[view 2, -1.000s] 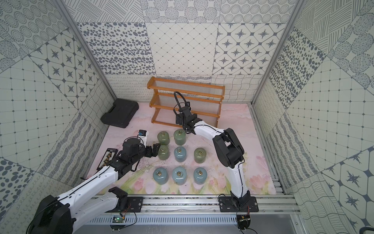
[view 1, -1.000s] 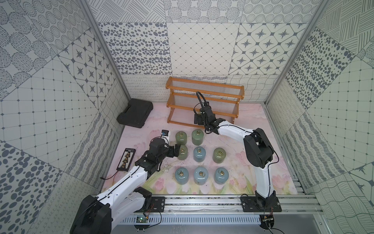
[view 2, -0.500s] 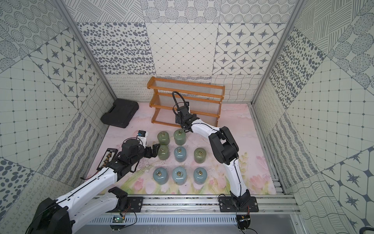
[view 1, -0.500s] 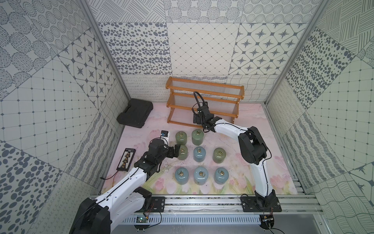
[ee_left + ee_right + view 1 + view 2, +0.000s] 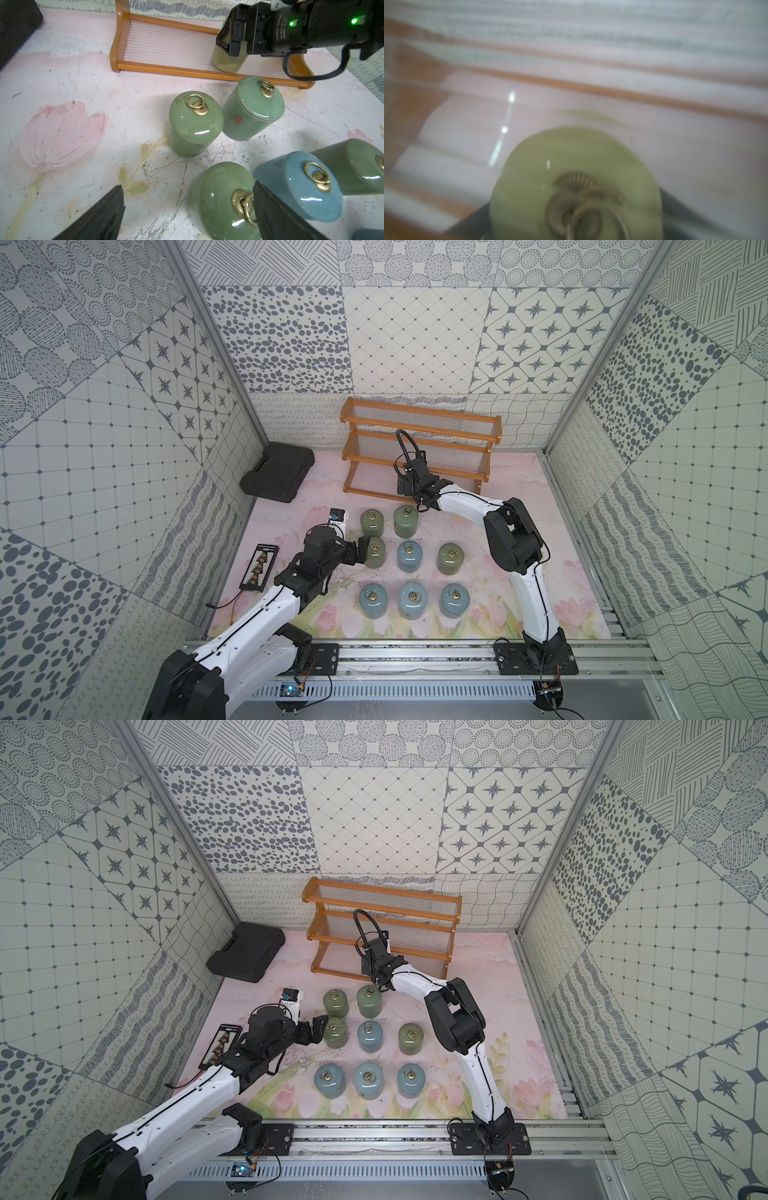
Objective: Remove the tea canisters from the shelf
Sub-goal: Pick up the tea canister from the shelf.
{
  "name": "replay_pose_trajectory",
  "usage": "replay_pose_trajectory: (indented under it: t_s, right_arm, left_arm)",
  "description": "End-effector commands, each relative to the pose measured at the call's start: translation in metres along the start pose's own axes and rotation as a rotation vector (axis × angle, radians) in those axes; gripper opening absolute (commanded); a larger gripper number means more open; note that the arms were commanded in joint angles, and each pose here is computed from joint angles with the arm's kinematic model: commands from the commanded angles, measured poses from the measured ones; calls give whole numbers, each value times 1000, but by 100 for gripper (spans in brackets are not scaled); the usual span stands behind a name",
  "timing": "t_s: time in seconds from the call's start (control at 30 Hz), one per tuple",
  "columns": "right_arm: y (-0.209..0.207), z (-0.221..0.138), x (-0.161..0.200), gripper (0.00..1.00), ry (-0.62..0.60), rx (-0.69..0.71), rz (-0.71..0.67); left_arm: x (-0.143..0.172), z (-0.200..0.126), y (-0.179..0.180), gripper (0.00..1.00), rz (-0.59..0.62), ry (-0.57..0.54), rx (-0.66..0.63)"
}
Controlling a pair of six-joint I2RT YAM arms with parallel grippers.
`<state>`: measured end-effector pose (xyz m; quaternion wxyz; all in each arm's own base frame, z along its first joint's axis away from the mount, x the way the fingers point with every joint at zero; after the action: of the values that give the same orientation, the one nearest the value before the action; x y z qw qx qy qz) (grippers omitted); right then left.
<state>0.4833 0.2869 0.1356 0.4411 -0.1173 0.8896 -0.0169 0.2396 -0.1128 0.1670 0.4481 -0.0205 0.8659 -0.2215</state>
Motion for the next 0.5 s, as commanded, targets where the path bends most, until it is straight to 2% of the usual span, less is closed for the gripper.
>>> replay_pose_trajectory:
  t_s: [0.0,0.07,0.47]
  right_arm:
    - [-1,5,-12,100,-59,2,8]
    - [-1,6,-12,99,-64,3,0]
    - [-1,3,-8,80,-74,-52,-7]
  left_arm:
    - [-2,-1,-2,100,-3,-12,12]
    - [-1,-1,-1,100,-9,-9,13]
    - [0,-4,-1,100,-24,-3,14]
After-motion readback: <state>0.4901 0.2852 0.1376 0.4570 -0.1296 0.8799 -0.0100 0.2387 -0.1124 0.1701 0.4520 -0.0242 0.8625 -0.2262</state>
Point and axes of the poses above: each gripper's point midway between its finger pads, its own z axis out along the fingers, its own y axis along the line the jaws close on, x = y × z, the point moved 6 cm from there along -z, back along the fingers, and after that the axes turned 15 degrees about -z, right-handed, at the moved point
